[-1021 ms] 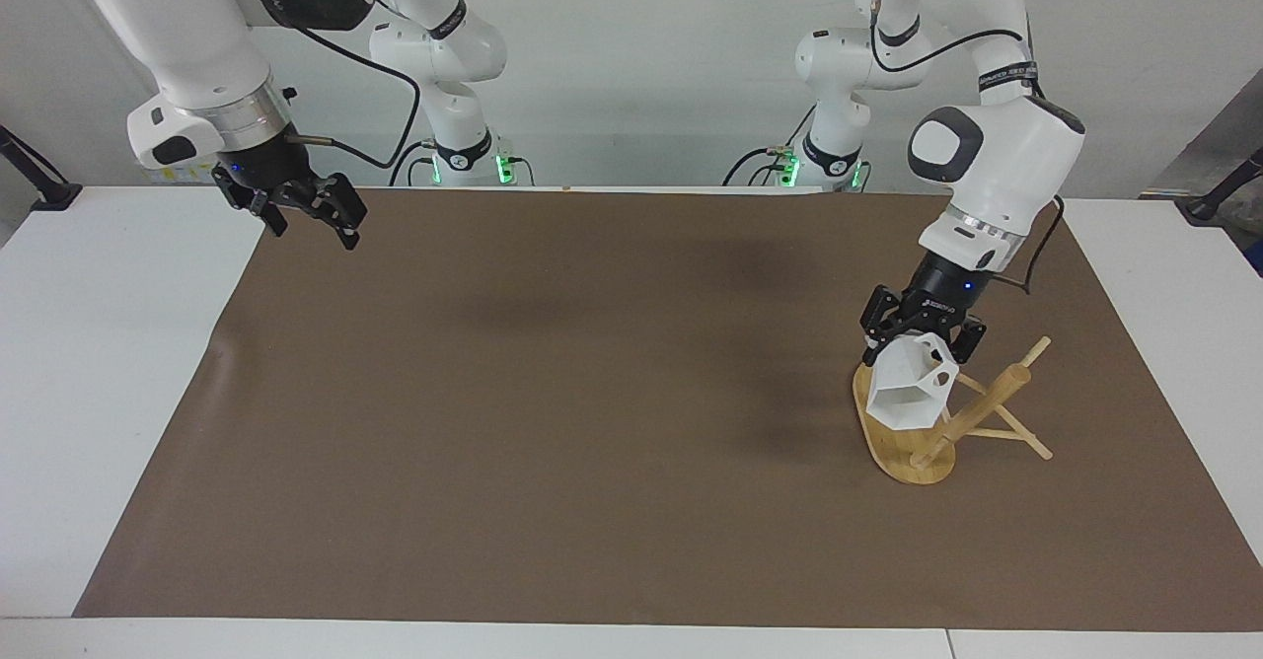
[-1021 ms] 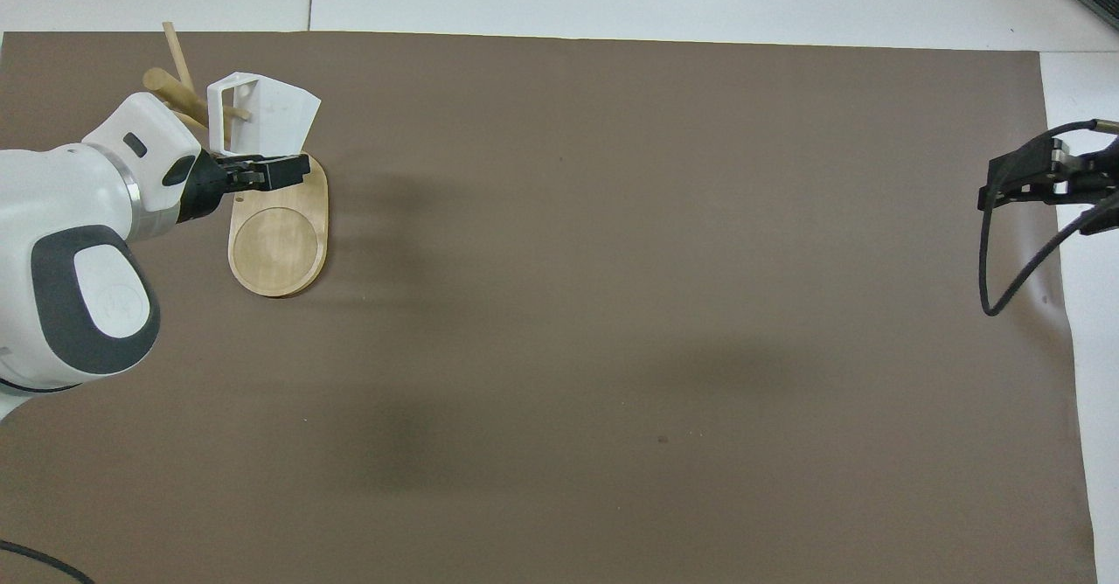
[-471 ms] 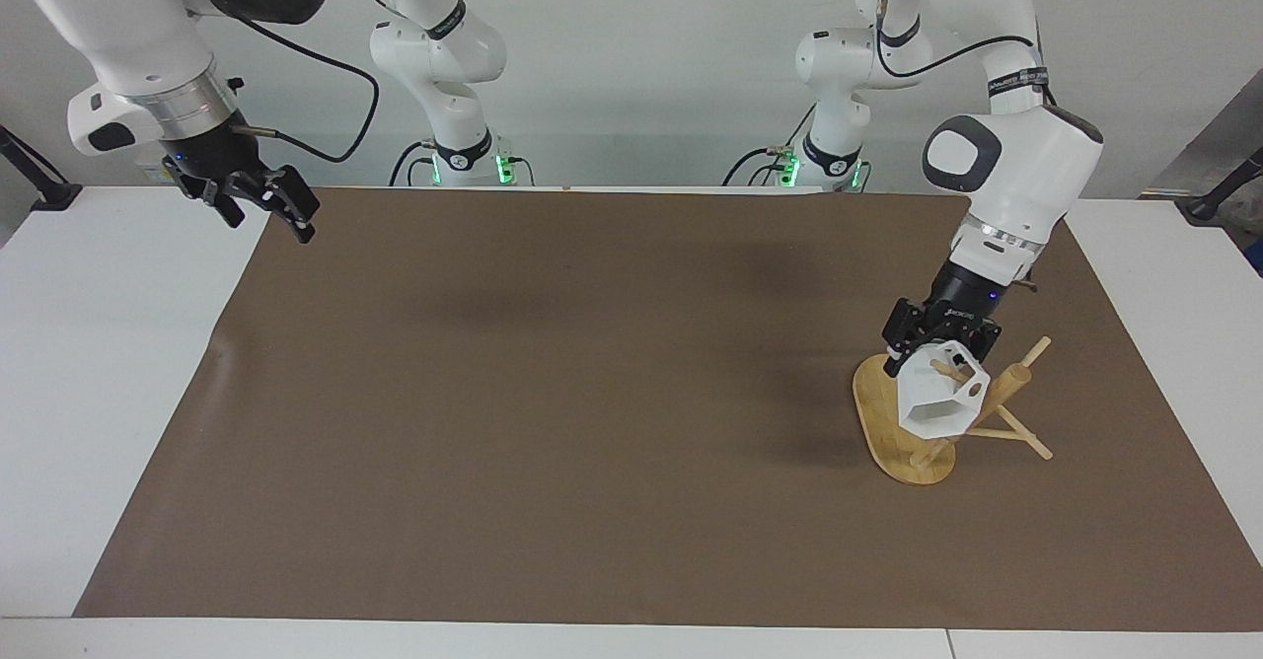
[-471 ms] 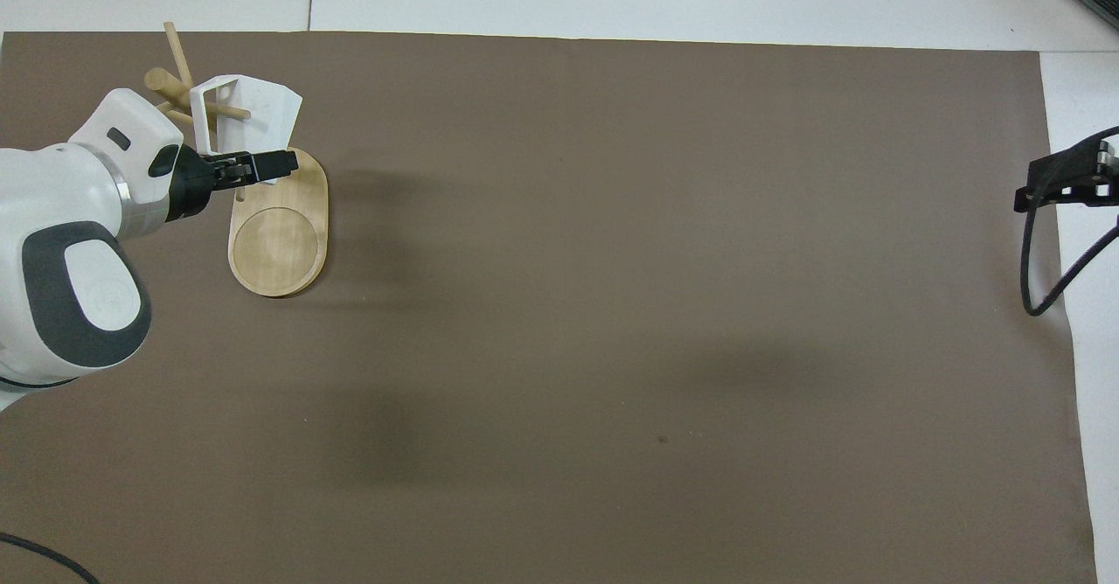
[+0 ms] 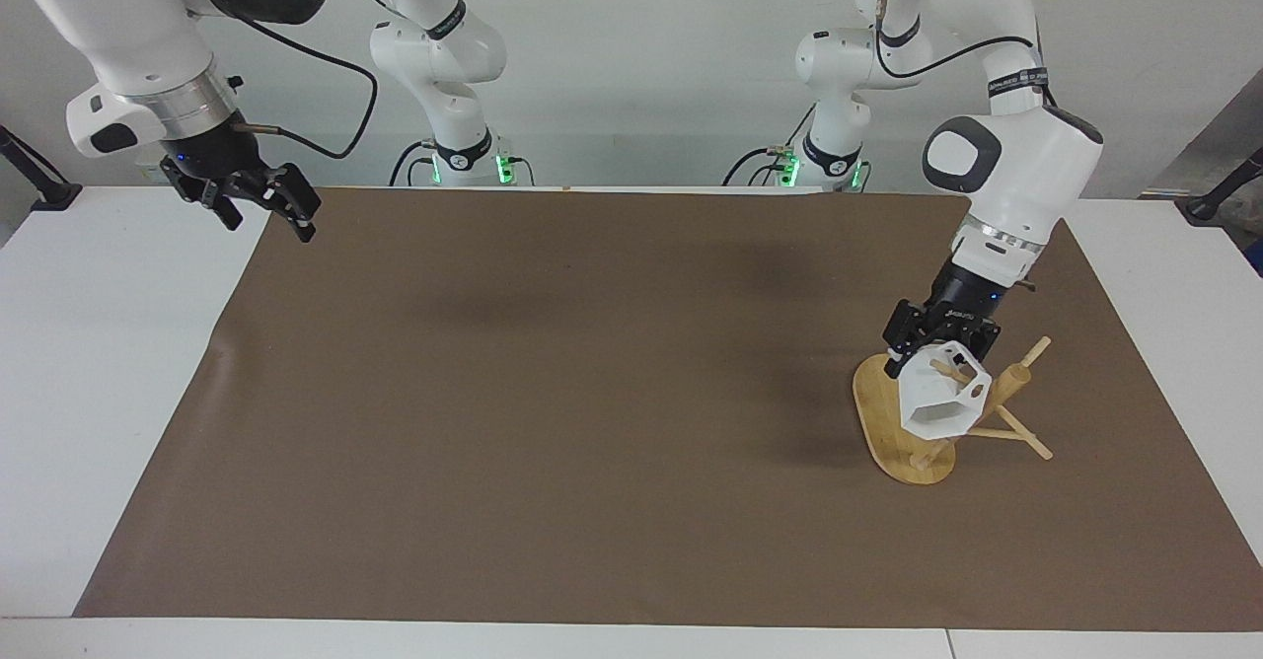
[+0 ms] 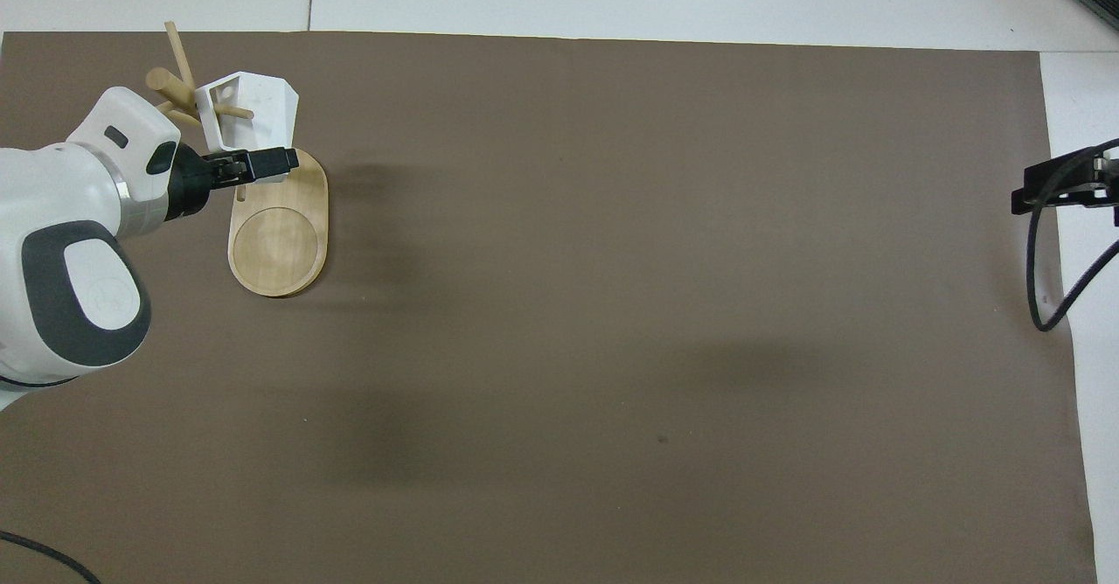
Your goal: Hang cup on rack
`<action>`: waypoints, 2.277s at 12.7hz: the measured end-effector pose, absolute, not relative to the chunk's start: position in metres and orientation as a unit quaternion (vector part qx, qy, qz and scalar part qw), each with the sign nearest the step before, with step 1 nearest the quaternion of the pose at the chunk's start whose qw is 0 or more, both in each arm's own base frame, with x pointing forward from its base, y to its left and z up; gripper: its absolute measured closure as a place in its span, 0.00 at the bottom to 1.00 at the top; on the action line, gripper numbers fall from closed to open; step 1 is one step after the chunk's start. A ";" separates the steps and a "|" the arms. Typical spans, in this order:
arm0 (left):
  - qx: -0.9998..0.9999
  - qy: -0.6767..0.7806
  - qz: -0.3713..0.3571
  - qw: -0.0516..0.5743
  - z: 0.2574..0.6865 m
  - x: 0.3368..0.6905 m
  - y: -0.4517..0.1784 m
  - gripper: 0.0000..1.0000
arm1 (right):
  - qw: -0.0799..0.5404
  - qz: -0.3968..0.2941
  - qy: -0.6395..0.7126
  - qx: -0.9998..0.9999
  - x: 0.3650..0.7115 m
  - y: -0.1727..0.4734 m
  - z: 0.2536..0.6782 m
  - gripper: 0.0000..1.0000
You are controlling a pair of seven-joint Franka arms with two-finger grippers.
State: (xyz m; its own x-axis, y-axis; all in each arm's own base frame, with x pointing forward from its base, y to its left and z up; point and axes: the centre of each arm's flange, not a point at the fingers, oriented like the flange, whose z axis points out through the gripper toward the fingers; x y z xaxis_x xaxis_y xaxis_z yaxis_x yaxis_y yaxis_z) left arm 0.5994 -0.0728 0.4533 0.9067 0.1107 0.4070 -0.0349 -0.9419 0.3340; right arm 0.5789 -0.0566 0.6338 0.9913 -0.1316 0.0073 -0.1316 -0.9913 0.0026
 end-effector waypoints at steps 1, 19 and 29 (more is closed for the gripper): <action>0.961 0.021 0.216 0.169 0.454 0.600 -0.071 0.00 | 0.001 0.004 -0.065 0.998 0.579 -0.055 0.634 0.00; 0.996 -0.060 0.047 0.033 0.636 0.545 -0.029 0.00 | 0.001 -0.001 -0.065 0.998 0.579 -0.055 0.630 0.00; 0.998 -0.068 0.002 0.004 0.641 0.555 -0.036 0.00 | 0.001 -0.001 -0.065 0.998 0.579 -0.055 0.630 0.00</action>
State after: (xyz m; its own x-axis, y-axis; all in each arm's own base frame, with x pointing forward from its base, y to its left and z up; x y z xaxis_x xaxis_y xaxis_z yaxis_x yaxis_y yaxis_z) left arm 0.5552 -0.0357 0.6409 0.9908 -0.1352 0.0047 -0.1353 -0.9908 0.0072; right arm 0.5785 -0.0550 0.6298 0.9917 -0.1289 -0.0027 -0.1289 -0.9917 0.0026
